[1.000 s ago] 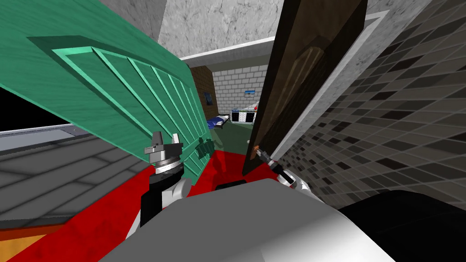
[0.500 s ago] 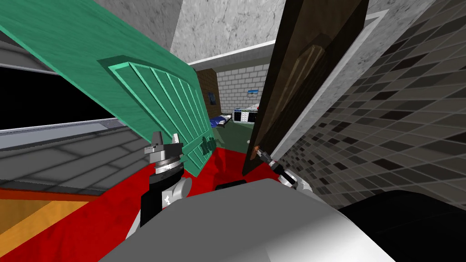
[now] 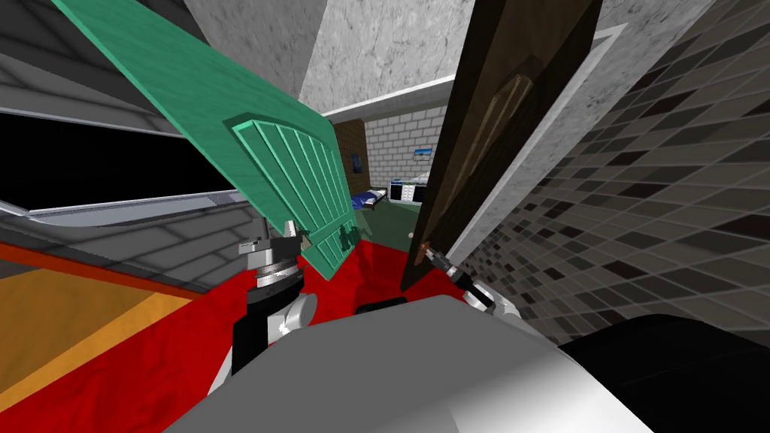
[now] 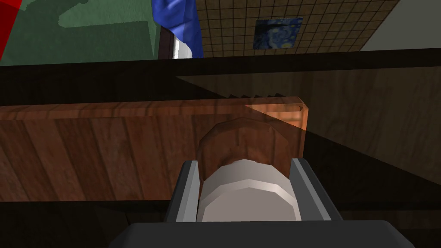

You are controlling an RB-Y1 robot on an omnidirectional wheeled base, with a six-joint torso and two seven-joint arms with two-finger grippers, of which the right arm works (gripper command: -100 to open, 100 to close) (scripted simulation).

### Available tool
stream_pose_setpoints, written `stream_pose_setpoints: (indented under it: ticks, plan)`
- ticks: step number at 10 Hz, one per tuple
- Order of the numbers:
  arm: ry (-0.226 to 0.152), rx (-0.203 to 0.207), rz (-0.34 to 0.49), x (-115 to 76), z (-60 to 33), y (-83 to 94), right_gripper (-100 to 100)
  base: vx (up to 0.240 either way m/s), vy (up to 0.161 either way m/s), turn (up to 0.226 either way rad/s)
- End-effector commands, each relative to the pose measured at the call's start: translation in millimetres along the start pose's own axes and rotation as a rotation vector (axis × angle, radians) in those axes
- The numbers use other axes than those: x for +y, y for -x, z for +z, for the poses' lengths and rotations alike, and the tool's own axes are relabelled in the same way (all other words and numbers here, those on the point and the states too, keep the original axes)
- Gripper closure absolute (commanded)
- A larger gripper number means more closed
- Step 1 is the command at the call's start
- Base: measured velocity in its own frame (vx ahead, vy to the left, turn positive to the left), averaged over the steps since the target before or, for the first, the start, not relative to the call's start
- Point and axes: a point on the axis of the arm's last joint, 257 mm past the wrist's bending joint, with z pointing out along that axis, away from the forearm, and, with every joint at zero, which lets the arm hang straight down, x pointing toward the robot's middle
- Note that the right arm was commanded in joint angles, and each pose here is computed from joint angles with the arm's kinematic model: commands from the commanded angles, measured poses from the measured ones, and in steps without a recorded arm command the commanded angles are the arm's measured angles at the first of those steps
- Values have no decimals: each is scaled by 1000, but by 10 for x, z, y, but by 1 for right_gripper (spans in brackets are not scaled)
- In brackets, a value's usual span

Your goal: Pull the door open

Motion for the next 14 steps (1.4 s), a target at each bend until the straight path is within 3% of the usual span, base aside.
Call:
stream_pose_setpoints:
  ticks: [1, 2, 13, 14]
  plan:
    - [3, 5, -4, 23, -27, 32, 100, -208, -127, 115]
    - [2, 7, 0, 9, -10, -4, 100, -90, -49, 30]
    - [3, 59, -4, 24, -180, 43, 100, -172, -110, 129]
    - [4, 61, -1, 15, -155, 7, 100, -76, -51, 25]
